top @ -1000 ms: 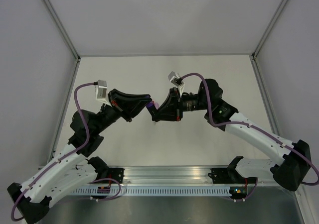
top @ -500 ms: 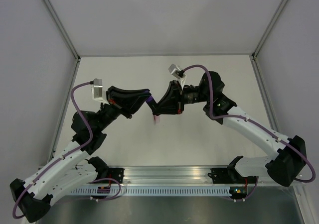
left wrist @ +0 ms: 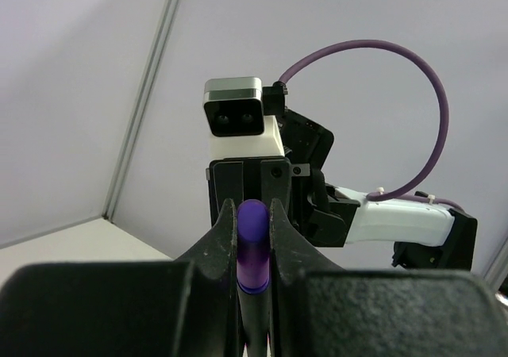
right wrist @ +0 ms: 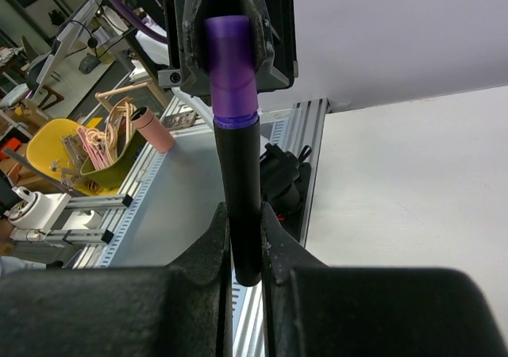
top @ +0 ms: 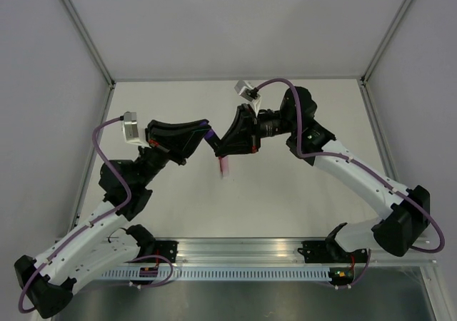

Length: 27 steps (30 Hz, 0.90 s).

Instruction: Insert the pens into the pen caps

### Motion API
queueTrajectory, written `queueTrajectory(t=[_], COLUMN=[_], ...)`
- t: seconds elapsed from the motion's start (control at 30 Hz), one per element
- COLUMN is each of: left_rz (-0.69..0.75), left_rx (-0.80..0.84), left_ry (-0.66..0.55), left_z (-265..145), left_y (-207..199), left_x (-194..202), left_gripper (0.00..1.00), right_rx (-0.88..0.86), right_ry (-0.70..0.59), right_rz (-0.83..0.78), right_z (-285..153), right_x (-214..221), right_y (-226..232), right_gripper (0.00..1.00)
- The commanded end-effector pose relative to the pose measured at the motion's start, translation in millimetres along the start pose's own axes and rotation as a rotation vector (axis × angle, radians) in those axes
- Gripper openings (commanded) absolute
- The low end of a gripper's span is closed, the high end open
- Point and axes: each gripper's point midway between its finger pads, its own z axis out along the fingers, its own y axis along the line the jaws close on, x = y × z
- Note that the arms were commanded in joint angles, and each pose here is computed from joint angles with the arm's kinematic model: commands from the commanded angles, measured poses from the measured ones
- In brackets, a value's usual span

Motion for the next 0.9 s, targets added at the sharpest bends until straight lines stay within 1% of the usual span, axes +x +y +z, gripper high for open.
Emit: queueTrajectory(t=[0.0,0.03,0.07,0.13,0.43,0.53,0.73,0.87], left_rz=[-0.265,-0.26,-0.258,-0.269,-0.3,-0.332,-0.359,-0.371], left_rx=[0.019,0.011,0.012,0.0,-0.056,-0.043,-0.039,-0.057], left_ry=[0.685,0.685,0.689,0.701,0.703,0.705,0.708,0.723], left_z=[-78.1,-77.9,-78.6,-81.1,-86.6,-86.5,-89.1,-93.6], left_y=[7.0,8.0,7.6,9.5,22.9,21.7,21.3,23.2], left_x=[170.6,169.8,170.2,173.3,188.8,193.8,198.5,202.5], left_gripper=[0.02,0.02,0.02,0.02,0.02,0.02,0.02,0.02], right_rx=[0.212,0.24,0.249,0.251,0.203,0.174,0.179,0.139], right_ry=[-0.378,-0.363,-0.355,-0.348,-0.398,-0.42,-0.427,-0.444], right_rz=[-0.362,-0.351,-0.381,-0.389,-0.38,-0.369,-0.387,-0.401], right_z=[-15.2,-15.8,-16.1,-15.0,-11.6,-8.6,-6.5,-5.5], right_x=[-142.4,-140.1,-144.1,-145.6,-157.4,-163.0,-169.9,-175.9], right_y=[0.0,-6.0,-6.9,-7.8,-1.0,0.1,-3.8,5.3], right_gripper=[0.0,0.0,0.0,0.0,0.0,0.0,0.0,0.0])
